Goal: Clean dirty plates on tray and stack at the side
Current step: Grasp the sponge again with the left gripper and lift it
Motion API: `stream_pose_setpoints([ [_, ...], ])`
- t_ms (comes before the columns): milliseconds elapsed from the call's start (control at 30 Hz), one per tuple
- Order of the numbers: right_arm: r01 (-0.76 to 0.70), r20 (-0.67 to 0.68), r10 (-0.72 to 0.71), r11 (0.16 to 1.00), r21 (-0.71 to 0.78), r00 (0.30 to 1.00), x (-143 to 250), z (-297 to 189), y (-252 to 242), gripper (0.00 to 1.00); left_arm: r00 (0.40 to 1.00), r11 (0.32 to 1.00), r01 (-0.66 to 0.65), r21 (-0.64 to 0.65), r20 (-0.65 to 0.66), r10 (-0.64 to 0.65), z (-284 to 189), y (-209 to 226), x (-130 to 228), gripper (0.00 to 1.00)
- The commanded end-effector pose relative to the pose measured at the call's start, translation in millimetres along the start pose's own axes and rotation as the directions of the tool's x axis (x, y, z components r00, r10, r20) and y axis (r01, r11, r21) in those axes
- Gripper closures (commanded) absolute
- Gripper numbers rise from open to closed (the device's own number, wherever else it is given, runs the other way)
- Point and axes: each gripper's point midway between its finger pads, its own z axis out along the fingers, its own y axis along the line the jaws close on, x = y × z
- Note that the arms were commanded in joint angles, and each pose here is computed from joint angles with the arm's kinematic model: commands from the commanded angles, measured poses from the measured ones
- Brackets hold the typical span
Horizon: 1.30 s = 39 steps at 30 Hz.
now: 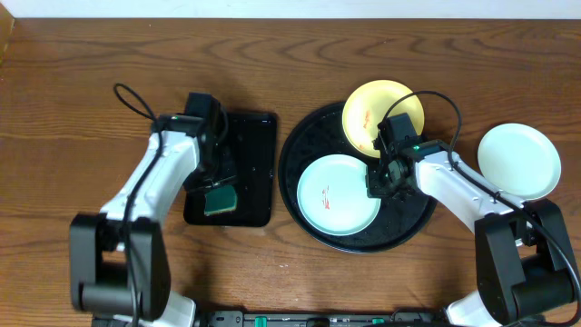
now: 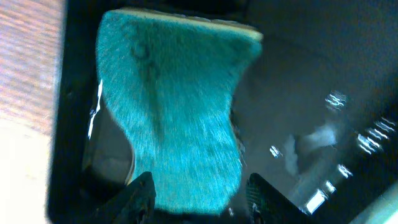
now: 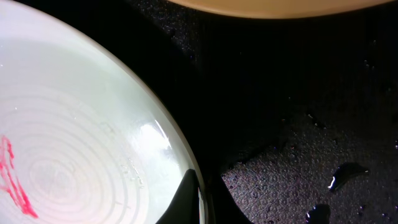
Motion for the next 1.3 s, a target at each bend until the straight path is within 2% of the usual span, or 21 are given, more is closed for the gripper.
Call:
stream_pose_setpoints([
  [0,-0.038,0.012,0.037,0.994,0.107,0.999,0,3,-18,0.99,0.999,0.998,0.040,-0.057,-0.016,-0.041,22,8,-5,0.52],
  [33,-0.038,0.011,0.037,0.993,0.107,0.999,1,3,-19,0.99,0.999,0.998,0.041,-0.056,-0.016,-0.042,27,7,-7,0.53],
  [133,-0.037,0.010,0.036,0.994,0.108,0.999,1,3,-19,0.99,0.999,0.998,0.040,-0.056,-0.019,-0.041,43,4,-13,0.64],
  [200,-0.037,0.009,0.037,0.993,0.108,0.999,1,3,-19,0.99,0.998,0.998,0.040,-0.043,-0.040,-0.041,50,1,-12,0.78],
  [233,-0.037,0.007,0.037,0.993,0.108,0.999,2,3,-19,0.99,0.998,0.999,0.040,-0.024,-0.056,-0.041,53,-3,-10,0.90],
  [267,-0.037,0.006,0.037,0.993,0.109,0.999,2,3,-19,0.99,0.997,1.000,0.030,0.003,-0.071,-0.030,54,-8,-8,0.92],
  [400,-0.037,0.004,0.037,0.993,0.110,0.999,3,3,-19,0.99,0.992,0.988,-0.067,0.140,-0.092,0.081,47,-31,-5,0.92],
  [533,-0.037,0.003,0.037,0.993,0.110,0.999,3,3,-19,0.99,0.994,0.982,-0.085,0.167,-0.054,0.096,29,-36,-8,0.92],
  [567,-0.037,0.002,0.037,0.993,0.110,0.999,3,3,-19,0.99,0.995,0.981,-0.088,0.172,-0.040,0.096,23,-36,-9,0.83],
  [633,-0.037,0.000,0.038,0.993,0.111,0.999,4,3,-19,0.99,0.995,0.981,-0.095,0.171,-0.006,0.097,11,-36,-11,0.57],
  [700,-0.037,0.000,0.037,0.993,0.111,0.999,4,3,-19,0.99,0.995,0.983,-0.098,0.154,0.023,0.096,2,-32,-12,0.48],
  [767,-0.037,0.000,0.037,0.993,0.111,0.999,4,3,-19,0.99,0.995,0.987,-0.099,0.127,0.041,0.095,-4,-26,-12,0.44],
  [900,-0.037,0.001,0.037,0.993,0.111,0.999,3,3,-19,0.99,0.996,0.994,-0.086,0.068,0.037,0.083,0,-14,-9,0.42],
  [1033,-0.037,0.000,0.038,0.993,0.111,0.999,3,3,-19,0.99,0.999,0.999,-0.011,-0.041,0.052,0.014,17,9,-7,0.39],
  [1167,-0.037,0.001,0.038,0.993,0.111,0.999,3,3,-19,0.99,0.998,0.999,0.021,-0.030,0.061,-0.019,37,12,-1,0.39],
  [1233,-0.037,0.001,0.038,0.993,0.111,0.999,3,3,-19,0.99,0.998,1.000,0.018,0.008,0.060,-0.018,44,8,2,0.50],
  [1267,-0.037,0.002,0.037,0.993,0.110,0.999,3,3,-19,0.99,0.998,1.000,0.017,0.026,0.061,-0.018,47,5,2,0.62],
])
